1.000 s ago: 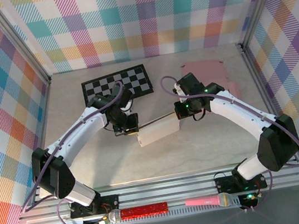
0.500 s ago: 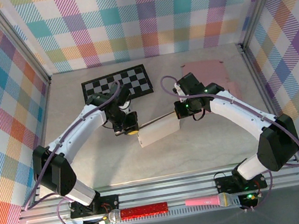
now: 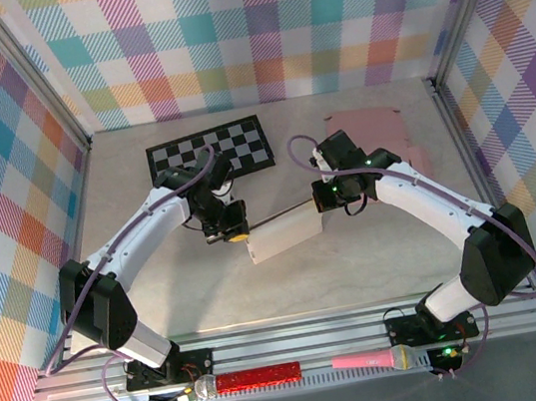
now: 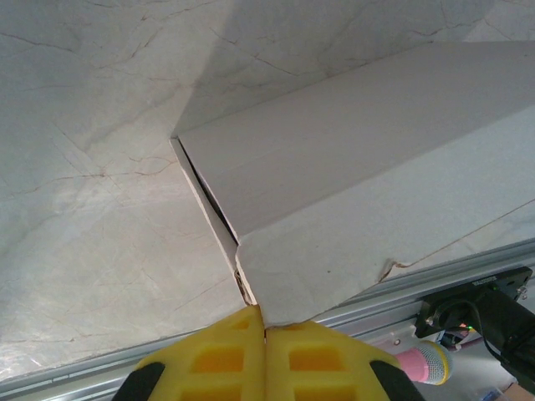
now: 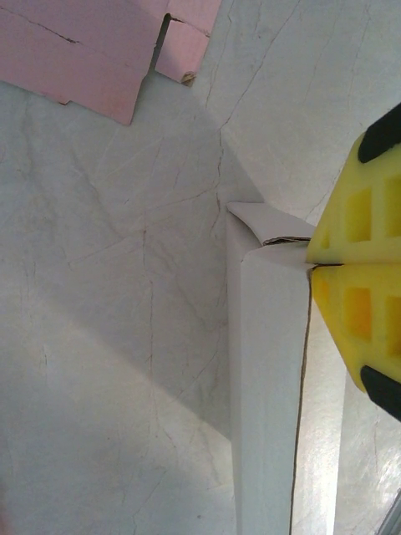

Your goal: Fold the paper box

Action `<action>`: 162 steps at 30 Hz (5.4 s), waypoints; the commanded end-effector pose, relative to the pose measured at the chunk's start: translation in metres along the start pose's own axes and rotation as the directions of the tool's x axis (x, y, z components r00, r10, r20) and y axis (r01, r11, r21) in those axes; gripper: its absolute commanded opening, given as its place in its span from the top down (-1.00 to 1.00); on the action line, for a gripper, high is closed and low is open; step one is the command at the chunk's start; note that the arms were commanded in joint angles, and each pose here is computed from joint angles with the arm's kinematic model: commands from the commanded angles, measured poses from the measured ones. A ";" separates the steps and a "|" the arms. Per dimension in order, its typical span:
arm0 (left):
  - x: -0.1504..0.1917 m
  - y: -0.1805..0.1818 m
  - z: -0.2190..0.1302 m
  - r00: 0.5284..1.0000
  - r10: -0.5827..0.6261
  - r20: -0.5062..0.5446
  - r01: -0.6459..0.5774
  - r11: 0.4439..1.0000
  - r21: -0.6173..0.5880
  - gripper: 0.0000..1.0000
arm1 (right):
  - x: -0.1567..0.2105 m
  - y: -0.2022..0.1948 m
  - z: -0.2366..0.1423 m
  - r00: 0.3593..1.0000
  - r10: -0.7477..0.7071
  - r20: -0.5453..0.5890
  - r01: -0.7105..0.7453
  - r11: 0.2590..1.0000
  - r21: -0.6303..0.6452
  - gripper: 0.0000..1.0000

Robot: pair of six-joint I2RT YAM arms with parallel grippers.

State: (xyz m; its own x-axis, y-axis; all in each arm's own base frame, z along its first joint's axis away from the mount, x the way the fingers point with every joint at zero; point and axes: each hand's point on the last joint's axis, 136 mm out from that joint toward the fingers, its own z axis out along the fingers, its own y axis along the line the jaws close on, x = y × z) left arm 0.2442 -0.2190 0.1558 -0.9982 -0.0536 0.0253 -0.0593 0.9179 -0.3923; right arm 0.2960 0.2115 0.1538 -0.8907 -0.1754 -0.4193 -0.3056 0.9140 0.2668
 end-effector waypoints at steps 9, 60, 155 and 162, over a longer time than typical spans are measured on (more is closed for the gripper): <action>0.015 0.022 0.023 0.999 0.005 -0.046 -0.007 0.999 -0.042 1.00 | 0.024 -0.003 0.016 0.997 0.006 -0.082 -0.005 1.000 0.014 1.00; 0.016 -0.004 0.003 0.999 0.030 0.018 -0.030 0.999 0.022 0.57 | 0.046 -0.022 0.024 0.440 0.894 -0.079 -0.897 0.436 -0.071 0.42; 0.048 0.065 0.059 0.977 -0.171 0.128 0.160 0.983 0.095 0.61 | 0.055 -0.020 0.009 0.462 0.878 -0.125 -0.884 0.467 0.009 0.24; 0.039 0.051 0.040 0.979 -0.108 0.171 0.095 0.992 0.083 0.61 | 0.029 -0.018 -0.017 0.435 0.889 -0.145 -0.900 0.425 -0.093 -0.52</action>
State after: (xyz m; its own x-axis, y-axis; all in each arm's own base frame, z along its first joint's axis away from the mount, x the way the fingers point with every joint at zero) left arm 0.2300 -0.2160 0.1391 -0.9494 -0.2591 -0.1776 -0.0925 0.7709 -0.6302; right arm 0.2687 0.1860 0.1357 -0.7252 0.6764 0.1290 0.6179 0.5565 0.5554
